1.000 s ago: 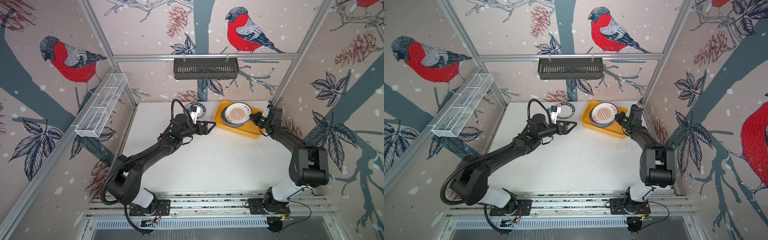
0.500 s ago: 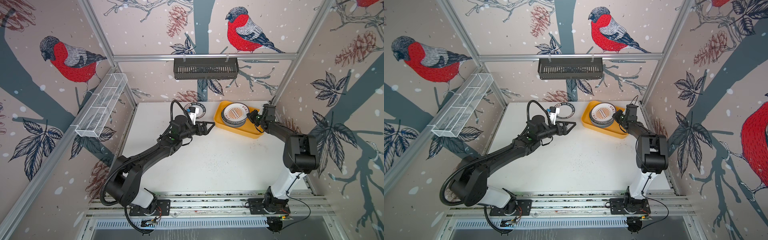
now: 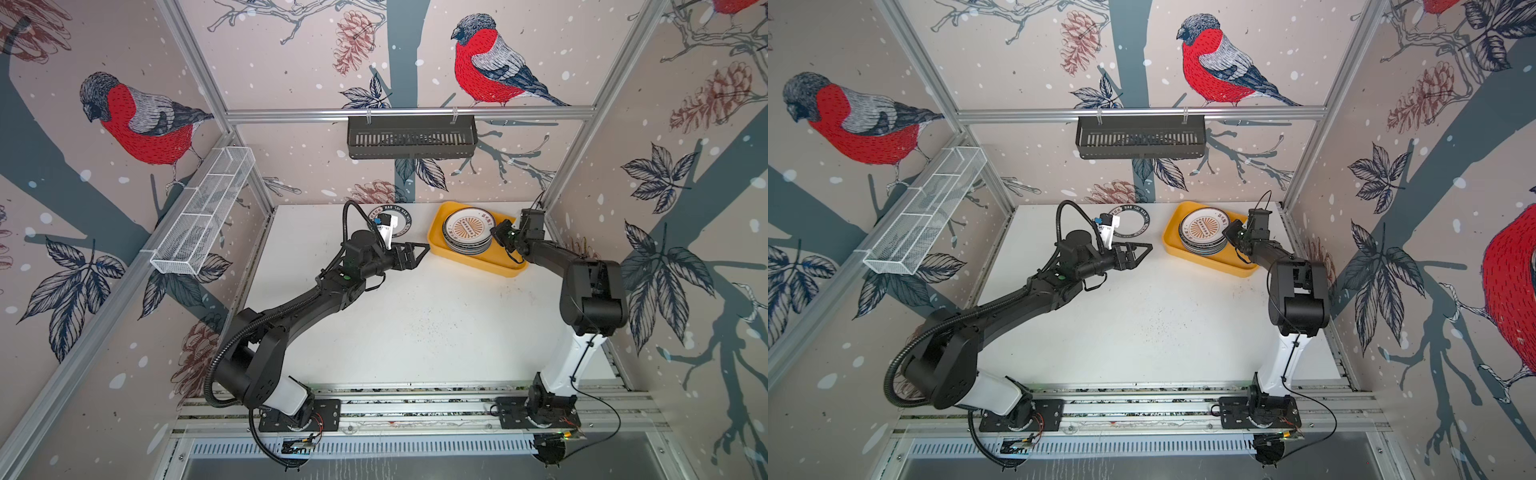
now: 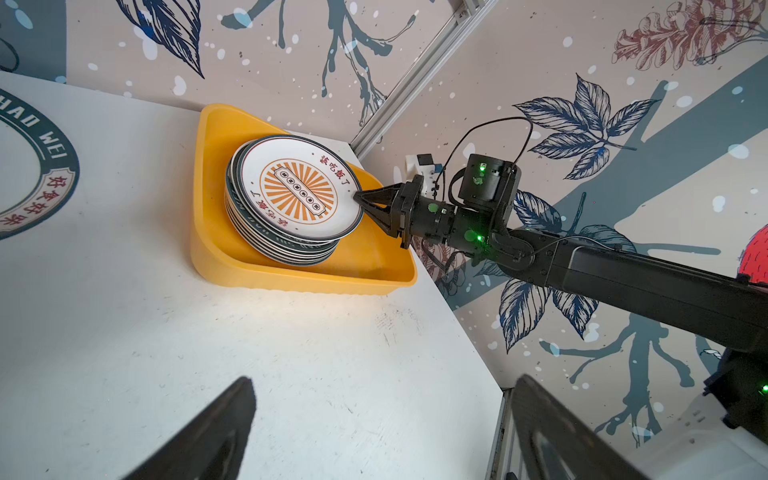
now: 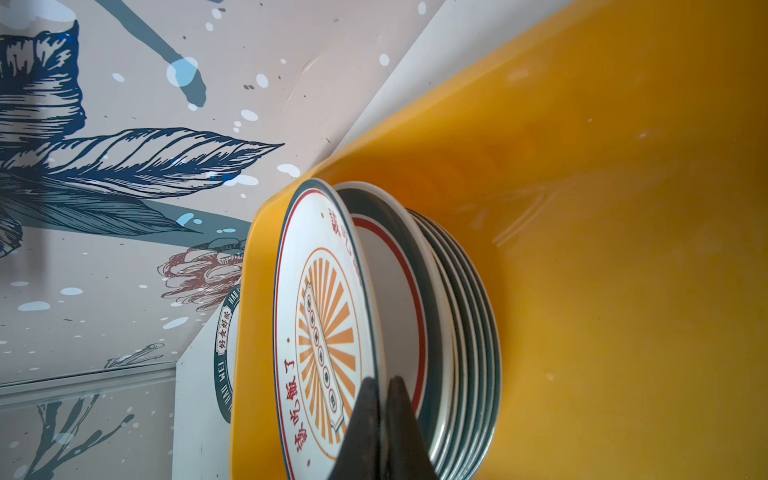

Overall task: Place the plates into the plastic bin on the countertop
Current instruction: 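Lower the sunburst plate onto the stack in the yellow bin with the right gripper, then open the right gripper and release the sunburst plate onto the stack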

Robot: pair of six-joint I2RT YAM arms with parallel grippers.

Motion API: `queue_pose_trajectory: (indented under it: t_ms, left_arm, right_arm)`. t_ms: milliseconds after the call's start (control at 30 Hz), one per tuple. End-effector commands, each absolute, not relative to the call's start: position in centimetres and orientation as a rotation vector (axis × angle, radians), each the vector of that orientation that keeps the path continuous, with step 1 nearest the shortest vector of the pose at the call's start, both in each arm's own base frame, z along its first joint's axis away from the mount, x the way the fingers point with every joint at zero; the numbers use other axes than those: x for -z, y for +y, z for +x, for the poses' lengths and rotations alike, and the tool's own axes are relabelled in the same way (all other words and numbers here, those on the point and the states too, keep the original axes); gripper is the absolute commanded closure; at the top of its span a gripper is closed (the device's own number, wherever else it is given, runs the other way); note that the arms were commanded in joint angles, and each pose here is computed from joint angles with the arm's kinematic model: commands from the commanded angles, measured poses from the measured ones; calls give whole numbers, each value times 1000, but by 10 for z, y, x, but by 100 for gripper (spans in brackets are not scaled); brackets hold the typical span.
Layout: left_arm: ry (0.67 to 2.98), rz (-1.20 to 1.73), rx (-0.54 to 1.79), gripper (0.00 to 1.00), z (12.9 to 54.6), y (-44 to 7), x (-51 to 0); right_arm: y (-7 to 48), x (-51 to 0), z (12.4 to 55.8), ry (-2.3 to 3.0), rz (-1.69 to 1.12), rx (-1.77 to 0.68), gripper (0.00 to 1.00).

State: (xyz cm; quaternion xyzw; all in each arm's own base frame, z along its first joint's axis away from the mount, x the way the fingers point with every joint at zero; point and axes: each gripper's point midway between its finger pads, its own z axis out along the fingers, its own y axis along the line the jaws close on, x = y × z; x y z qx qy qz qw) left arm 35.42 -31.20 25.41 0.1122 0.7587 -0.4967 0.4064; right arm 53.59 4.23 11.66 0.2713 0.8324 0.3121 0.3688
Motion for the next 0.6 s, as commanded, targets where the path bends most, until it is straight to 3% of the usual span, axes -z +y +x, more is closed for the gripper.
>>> queue_pose_trajectory:
  t_ms: [0, 300, 567]
  left_arm:
    - [1850, 295, 1247, 4, 360, -313, -268]
    - [1855, 290, 1243, 4, 362, -313, -266]
    - [1860, 290, 1249, 4, 364, -315, -264]
  right_arm:
    - [43, -120, 542, 2120, 689, -797, 99]
    - [43, -110, 542, 2149, 693, -777, 96]
    - [40, -106, 541, 2176, 687, -738, 87]
